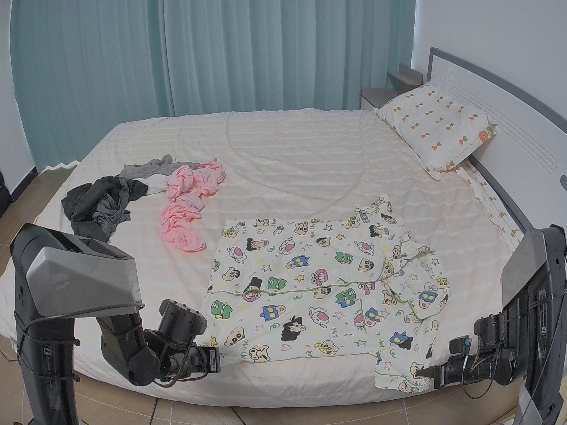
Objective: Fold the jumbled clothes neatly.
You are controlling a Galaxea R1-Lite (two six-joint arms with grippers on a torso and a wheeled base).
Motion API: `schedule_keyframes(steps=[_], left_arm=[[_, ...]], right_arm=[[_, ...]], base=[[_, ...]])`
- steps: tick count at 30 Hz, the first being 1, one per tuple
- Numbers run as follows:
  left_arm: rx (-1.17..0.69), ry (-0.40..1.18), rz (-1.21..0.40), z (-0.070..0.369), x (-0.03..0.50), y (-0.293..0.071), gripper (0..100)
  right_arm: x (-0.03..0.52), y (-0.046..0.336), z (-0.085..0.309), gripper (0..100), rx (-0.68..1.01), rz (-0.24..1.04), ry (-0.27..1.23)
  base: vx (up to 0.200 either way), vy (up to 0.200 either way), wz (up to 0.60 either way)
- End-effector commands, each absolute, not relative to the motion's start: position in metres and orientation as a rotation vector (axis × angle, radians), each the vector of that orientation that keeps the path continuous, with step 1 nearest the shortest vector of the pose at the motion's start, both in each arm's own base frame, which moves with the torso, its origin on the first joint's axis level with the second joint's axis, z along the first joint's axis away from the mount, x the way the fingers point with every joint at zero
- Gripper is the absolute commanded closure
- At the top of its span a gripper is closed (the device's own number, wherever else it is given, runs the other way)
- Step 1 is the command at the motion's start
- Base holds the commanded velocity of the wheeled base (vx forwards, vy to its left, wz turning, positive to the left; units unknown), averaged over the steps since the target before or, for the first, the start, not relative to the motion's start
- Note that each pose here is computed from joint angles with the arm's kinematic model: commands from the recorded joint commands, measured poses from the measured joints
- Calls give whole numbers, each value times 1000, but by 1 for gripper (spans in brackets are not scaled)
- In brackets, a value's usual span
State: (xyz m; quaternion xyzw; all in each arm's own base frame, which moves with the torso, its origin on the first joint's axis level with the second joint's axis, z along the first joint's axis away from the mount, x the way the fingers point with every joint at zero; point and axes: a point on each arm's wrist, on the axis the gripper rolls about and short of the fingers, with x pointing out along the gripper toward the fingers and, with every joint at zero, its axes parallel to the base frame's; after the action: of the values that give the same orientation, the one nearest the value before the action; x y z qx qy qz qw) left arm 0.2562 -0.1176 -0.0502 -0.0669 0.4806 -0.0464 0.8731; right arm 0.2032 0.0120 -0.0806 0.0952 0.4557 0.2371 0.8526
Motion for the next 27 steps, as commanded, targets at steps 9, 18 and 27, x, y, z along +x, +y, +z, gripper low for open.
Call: schedule_keyframes(steps=[9, 18, 27], left_arm=[[-122, 1031, -101, -51, 246, -117, 100], [-222, 831, -64, -36, 264, -125, 100], [-301, 704, -22, -14, 277, -129, 100]], right_arm=[[199, 10, -81, 100, 196, 497, 969], [210, -6, -48, 100, 261, 499, 800], [226, -14, -26, 100, 331, 472, 675]], base=[[0, 0, 0], [0, 0, 0], [0, 0, 0]])
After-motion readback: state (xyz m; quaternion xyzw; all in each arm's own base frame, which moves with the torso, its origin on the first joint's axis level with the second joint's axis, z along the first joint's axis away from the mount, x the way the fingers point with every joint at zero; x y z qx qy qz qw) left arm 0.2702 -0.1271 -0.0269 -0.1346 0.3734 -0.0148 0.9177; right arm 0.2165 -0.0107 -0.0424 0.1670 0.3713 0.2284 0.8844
